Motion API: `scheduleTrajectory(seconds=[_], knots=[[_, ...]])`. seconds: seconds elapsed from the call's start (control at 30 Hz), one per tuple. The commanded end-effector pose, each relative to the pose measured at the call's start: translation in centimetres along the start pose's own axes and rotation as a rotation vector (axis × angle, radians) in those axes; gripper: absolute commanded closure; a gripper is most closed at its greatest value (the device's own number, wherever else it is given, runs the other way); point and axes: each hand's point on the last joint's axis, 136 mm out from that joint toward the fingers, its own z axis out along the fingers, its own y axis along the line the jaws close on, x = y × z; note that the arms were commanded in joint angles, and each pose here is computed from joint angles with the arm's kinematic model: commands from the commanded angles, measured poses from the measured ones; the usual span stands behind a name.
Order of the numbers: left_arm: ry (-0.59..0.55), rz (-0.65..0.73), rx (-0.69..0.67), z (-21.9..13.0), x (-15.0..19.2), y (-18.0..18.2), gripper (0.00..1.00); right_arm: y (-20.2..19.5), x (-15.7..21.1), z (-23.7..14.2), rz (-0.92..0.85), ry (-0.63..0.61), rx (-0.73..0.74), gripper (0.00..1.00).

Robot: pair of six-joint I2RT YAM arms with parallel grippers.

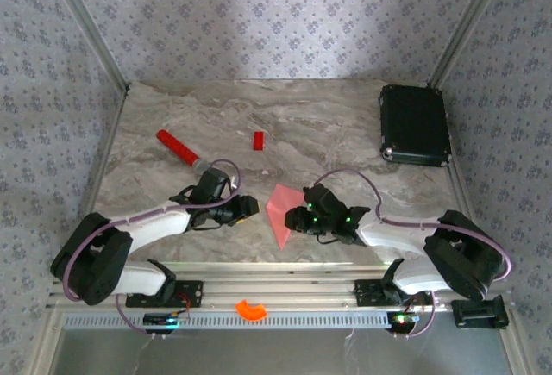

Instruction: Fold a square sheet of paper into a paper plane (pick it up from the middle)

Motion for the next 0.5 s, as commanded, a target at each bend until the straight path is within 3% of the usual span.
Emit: scheduleTrajectory(seconds=[0.0,0.27,0.47], knots=[[0.024,0.008,0.07,0.2,0.1,-1.2,0.48,1.1,-0.6,0.1,-0.014,0.005,-0.03,0.64],[0.102,0.006,0.097,1.5,0.5,-1.8,0.46,2.0,-0.9,1.0,-0.014,0.017,-0.068,0.65],[0.109,0.016,0.101,1.6,0.2,-2.2,0.45,1.4,-0.3,1.2,-0.023,0.042,-0.075,0.89]])
